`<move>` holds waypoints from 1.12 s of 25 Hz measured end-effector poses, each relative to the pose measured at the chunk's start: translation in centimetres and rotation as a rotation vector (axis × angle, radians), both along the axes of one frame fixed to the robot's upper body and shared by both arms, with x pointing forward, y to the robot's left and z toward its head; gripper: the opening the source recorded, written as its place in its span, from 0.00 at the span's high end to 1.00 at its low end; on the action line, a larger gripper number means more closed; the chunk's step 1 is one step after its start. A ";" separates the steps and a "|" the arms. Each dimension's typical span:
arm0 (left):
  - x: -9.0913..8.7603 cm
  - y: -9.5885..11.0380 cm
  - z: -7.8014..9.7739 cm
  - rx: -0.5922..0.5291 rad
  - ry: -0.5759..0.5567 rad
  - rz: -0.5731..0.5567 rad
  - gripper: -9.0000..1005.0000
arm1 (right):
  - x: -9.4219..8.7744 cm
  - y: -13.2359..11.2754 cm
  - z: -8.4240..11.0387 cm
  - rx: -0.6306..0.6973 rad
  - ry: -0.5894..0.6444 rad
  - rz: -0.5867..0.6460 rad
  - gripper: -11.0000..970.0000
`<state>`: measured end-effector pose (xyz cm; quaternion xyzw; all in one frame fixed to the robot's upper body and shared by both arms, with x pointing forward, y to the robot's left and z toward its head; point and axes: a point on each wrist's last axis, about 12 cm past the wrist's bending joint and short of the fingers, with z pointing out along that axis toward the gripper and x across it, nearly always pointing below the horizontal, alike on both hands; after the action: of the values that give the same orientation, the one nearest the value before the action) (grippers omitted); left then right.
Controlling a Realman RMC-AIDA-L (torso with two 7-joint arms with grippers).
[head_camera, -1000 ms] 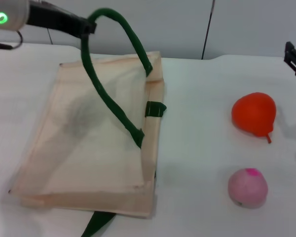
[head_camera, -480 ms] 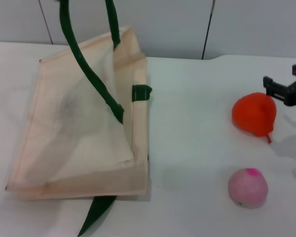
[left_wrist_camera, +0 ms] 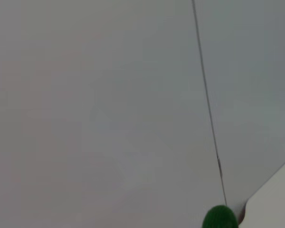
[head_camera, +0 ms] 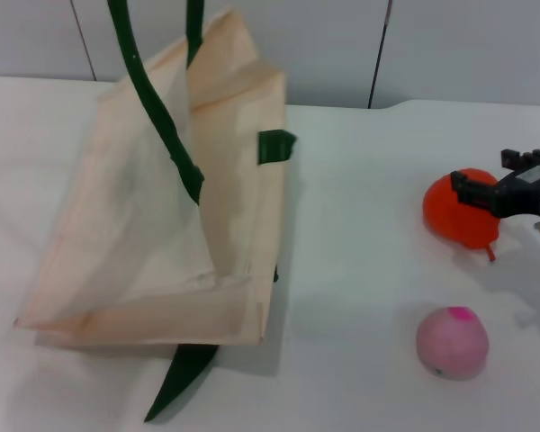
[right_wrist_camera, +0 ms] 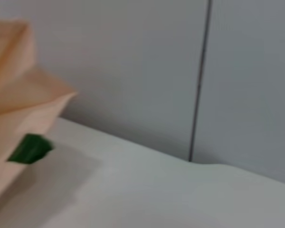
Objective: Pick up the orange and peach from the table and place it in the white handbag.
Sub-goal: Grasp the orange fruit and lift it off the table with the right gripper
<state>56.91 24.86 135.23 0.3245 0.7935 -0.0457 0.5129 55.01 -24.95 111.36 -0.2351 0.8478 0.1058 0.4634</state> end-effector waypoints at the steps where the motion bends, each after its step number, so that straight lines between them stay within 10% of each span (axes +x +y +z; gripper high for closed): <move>1: -0.1 -0.1 0.3 0.006 -0.007 -0.003 0.87 | 0.0 0.2 0.0 0.000 0.008 0.012 0.17; 28: -0.6 -0.8 0.9 0.036 -0.005 0.002 0.87 | 2.8 0.3 -1.7 -0.023 0.108 0.025 0.09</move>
<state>56.27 24.04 136.11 0.3330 0.7932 -0.0303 0.5089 57.78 -24.69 109.66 -0.2447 0.8699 0.1145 0.4127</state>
